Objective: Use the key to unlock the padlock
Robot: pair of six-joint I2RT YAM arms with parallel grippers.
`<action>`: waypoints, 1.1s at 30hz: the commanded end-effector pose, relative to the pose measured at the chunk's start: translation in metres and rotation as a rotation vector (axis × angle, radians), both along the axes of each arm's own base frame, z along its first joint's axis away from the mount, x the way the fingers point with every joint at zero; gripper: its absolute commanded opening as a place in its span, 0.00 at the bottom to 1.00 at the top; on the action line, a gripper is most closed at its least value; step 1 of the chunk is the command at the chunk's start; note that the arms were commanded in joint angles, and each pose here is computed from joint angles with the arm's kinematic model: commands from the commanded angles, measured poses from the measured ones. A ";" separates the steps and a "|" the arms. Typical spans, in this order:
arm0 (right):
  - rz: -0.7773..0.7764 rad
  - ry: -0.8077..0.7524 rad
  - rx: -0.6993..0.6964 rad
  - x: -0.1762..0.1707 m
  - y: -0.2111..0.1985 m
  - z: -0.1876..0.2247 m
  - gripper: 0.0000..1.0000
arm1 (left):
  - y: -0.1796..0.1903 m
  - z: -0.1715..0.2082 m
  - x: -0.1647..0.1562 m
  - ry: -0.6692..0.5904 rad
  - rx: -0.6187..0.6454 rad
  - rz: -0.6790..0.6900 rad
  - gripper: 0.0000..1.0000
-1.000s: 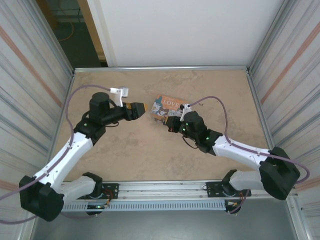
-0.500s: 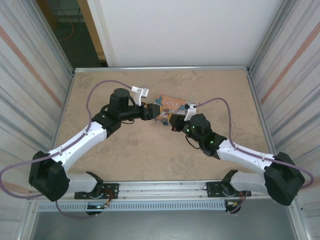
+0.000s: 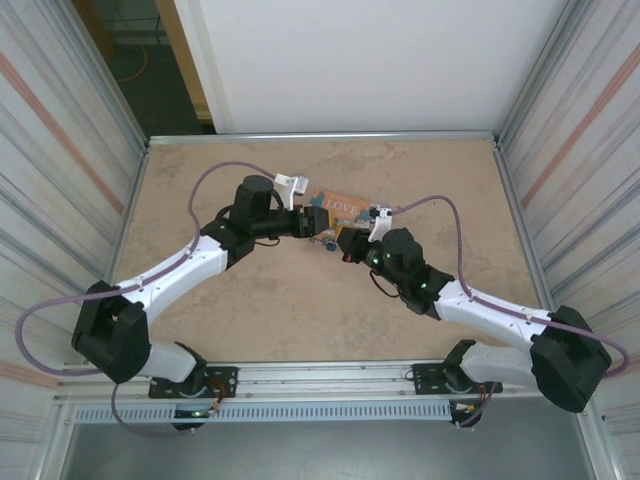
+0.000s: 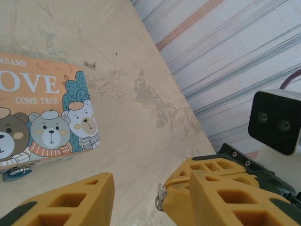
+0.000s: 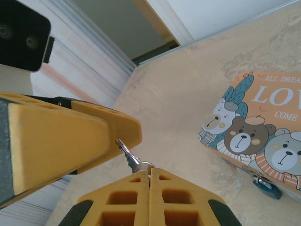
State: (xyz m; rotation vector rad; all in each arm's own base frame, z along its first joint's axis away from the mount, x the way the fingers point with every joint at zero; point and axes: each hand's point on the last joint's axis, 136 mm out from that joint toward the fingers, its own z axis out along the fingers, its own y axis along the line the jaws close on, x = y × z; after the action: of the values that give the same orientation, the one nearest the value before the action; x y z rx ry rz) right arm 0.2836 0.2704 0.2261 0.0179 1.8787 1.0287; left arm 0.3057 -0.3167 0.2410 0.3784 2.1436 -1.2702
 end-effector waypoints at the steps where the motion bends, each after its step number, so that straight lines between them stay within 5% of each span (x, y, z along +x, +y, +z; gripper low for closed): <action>1: 0.010 -0.042 0.020 -0.002 0.003 0.012 0.00 | -0.011 0.019 0.001 -0.032 -0.050 -0.032 0.42; 15: 0.014 -0.021 0.019 -0.002 -0.003 0.010 0.05 | -0.014 0.026 -0.003 -0.050 -0.058 -0.055 0.00; 23: 0.150 -0.031 0.090 -0.012 -0.026 0.025 0.32 | 0.006 0.048 -0.005 -0.110 -0.077 -0.064 0.00; 33: 0.333 -0.128 0.201 -0.034 -0.022 0.063 0.51 | 0.018 0.069 -0.020 -0.182 -0.083 -0.121 0.00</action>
State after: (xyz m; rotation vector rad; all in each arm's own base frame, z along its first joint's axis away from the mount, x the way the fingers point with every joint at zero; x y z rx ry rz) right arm 0.2642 0.2362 0.2676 -0.1443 1.7590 1.2975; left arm 0.2967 -0.2998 0.2863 0.4863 2.0063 -1.3157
